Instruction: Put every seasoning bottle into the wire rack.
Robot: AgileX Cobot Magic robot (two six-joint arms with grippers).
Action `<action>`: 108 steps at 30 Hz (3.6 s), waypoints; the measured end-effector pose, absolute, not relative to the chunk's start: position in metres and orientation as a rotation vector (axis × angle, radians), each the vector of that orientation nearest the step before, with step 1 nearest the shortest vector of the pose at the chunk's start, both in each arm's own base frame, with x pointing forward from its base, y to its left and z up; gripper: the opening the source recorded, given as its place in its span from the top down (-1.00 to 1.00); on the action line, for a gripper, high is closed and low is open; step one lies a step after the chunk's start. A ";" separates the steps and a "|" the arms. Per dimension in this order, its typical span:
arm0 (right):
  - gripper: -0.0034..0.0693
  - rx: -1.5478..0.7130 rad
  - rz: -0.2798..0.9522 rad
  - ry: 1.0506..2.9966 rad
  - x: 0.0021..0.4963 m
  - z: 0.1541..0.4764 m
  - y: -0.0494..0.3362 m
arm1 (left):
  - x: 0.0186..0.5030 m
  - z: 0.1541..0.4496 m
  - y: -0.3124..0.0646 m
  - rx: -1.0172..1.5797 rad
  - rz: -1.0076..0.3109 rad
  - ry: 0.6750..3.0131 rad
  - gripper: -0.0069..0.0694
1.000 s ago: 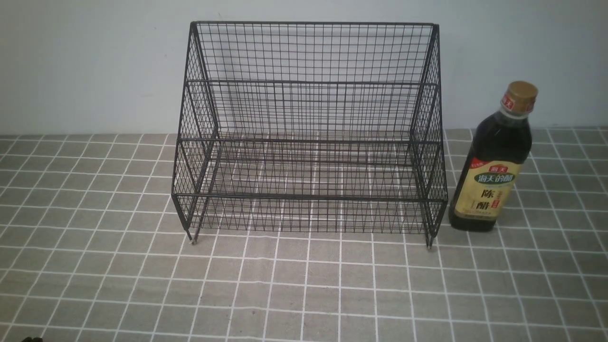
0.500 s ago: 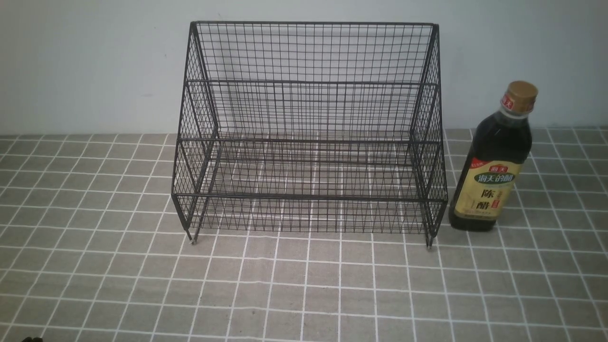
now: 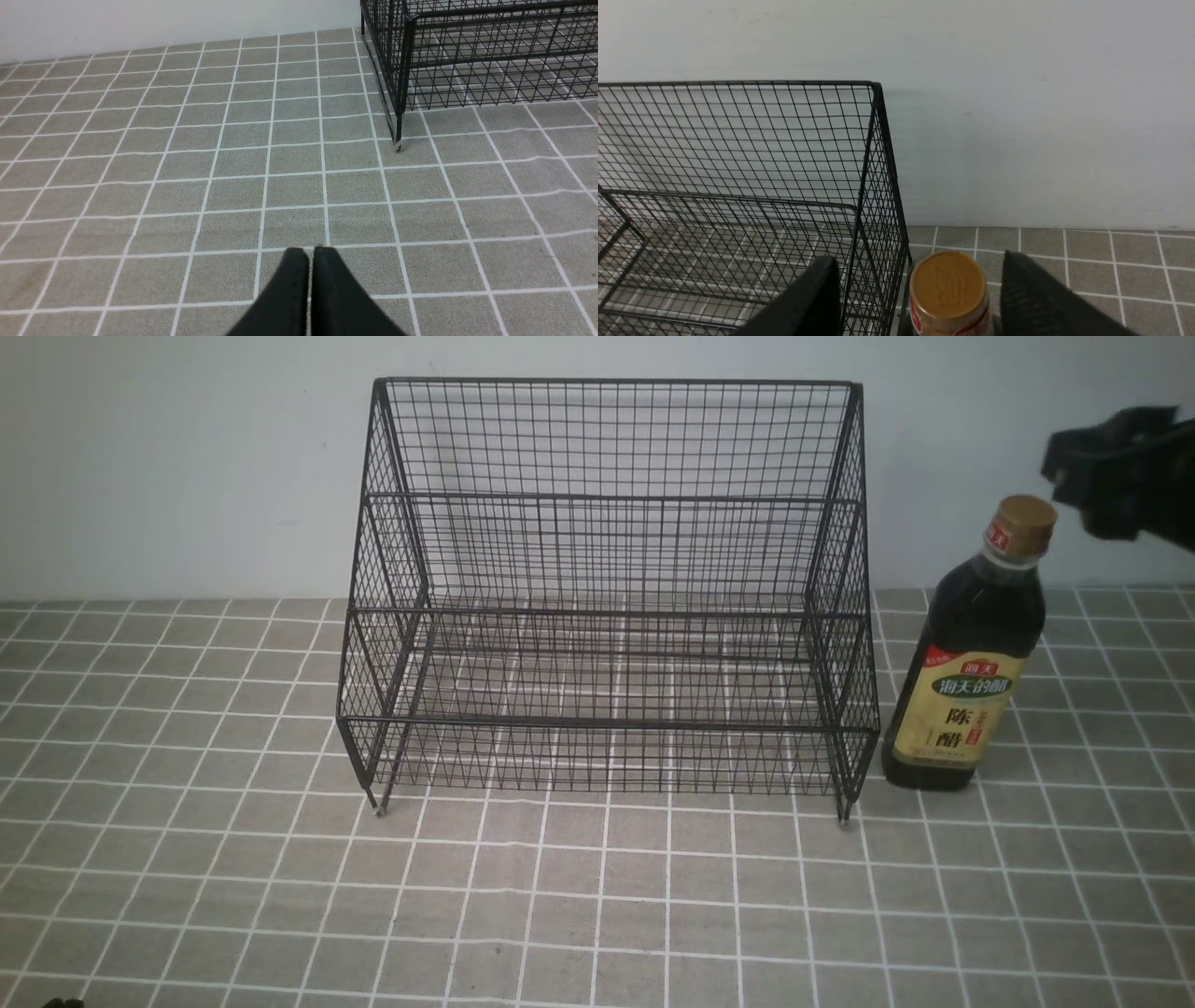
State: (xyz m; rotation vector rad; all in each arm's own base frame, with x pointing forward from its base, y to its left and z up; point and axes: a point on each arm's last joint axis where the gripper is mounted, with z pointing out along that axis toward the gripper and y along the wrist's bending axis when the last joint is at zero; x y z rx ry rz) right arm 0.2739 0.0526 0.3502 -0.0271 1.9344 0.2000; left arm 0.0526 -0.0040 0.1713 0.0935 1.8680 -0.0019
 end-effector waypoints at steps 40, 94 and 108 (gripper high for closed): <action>0.04 -0.221 0.194 1.589 0.277 0.446 0.083 | 0.053 0.171 -0.004 0.094 -0.002 1.869 0.84; -0.50 -0.219 0.222 2.073 0.314 0.422 0.129 | 0.052 0.171 -0.004 0.094 -0.002 1.870 0.84; 0.91 -0.247 0.249 2.111 0.129 0.484 0.050 | 0.052 0.171 -0.004 0.094 -0.002 1.871 0.84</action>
